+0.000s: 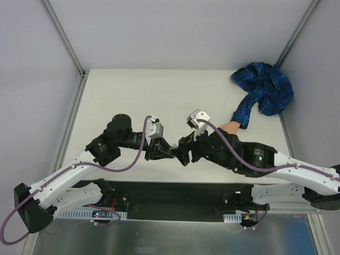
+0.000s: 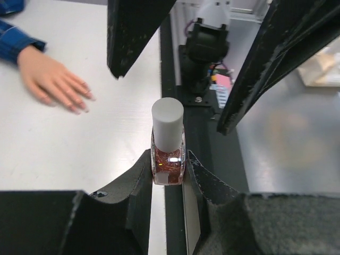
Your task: Paint the nails
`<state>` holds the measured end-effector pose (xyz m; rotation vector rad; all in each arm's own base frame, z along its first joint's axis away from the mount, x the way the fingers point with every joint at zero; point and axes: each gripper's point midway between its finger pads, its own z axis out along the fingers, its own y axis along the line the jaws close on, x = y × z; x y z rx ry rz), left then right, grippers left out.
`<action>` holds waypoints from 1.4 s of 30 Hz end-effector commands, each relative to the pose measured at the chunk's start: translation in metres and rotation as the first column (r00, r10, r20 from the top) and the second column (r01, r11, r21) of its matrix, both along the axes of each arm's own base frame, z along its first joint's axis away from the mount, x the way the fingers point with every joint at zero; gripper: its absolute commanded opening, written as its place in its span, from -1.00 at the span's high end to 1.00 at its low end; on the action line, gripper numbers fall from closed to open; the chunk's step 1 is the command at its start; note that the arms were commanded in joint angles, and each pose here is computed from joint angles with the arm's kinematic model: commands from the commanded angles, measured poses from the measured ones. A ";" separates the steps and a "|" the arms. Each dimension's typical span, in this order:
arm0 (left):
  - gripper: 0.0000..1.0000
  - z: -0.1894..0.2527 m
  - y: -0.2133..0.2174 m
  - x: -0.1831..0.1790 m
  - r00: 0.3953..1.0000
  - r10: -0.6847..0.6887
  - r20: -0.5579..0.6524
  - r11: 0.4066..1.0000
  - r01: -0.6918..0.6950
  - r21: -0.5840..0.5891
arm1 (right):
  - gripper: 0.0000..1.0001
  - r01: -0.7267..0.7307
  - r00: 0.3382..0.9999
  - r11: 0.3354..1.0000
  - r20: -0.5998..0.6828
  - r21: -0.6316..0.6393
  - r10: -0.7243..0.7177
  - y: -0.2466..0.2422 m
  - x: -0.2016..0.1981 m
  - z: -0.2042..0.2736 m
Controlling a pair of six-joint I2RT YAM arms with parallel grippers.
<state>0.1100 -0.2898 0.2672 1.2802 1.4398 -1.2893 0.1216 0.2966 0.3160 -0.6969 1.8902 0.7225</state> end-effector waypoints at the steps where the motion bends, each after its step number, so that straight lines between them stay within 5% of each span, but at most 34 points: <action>1: 1.00 0.037 0.000 -0.037 0.968 -0.248 0.047 0.961 0.252 -0.112 | -0.33 -0.278 0.960 0.959 0.055 0.049 0.275 0.020 -0.028 0.019; 10: 1.00 0.037 0.001 -0.045 0.954 -0.295 0.048 0.947 0.298 -0.121 | 0.14 -0.321 0.946 0.947 0.049 0.030 0.320 0.025 -0.027 0.015; 17: 1.00 0.039 -0.002 -0.021 0.989 -0.124 0.078 0.984 0.133 -0.121 | 0.98 -0.332 0.943 0.943 0.031 -0.011 0.332 0.032 -0.027 0.006; 21: 1.00 0.036 0.007 0.025 0.976 0.189 0.109 0.977 -0.175 -0.122 | 0.99 -0.181 0.983 0.983 0.017 -0.024 0.181 0.031 -0.008 -0.002; 22: 1.00 0.035 0.011 0.036 0.958 0.260 0.118 0.962 -0.247 -0.119 | 0.99 0.059 0.995 0.995 0.085 -0.079 -0.052 0.017 0.020 -0.009; 23: 1.00 0.032 0.016 0.046 0.938 0.323 0.122 0.944 -0.311 -0.112 | 0.99 0.232 0.966 0.970 0.135 -0.071 -0.221 0.003 0.034 0.003; 24: 1.00 0.033 0.024 0.061 0.900 0.411 0.146 0.911 -0.398 -0.111 | 0.99 0.448 0.892 0.893 0.050 0.031 -0.449 -0.007 0.043 0.007; 26: 1.00 0.031 0.028 0.065 0.883 0.443 0.155 0.896 -0.432 -0.099 | 0.99 0.627 0.771 0.778 0.167 -0.033 -0.614 -0.032 0.052 0.006; 34: 1.00 0.028 0.024 0.061 0.902 0.403 0.158 0.915 -0.393 -0.089 | 0.95 0.606 0.785 0.792 0.221 -0.079 -0.579 0.007 0.054 0.019; 37: 1.00 0.030 0.020 0.052 0.922 0.353 0.158 0.935 -0.342 -0.094 | 0.51 0.531 0.838 0.841 0.216 -0.105 -0.502 0.005 0.049 0.020; 42: 1.00 0.030 0.012 0.039 0.954 0.259 0.149 0.965 -0.248 -0.088 | 0.12 0.377 0.918 0.916 0.188 -0.141 -0.349 -0.009 0.036 0.020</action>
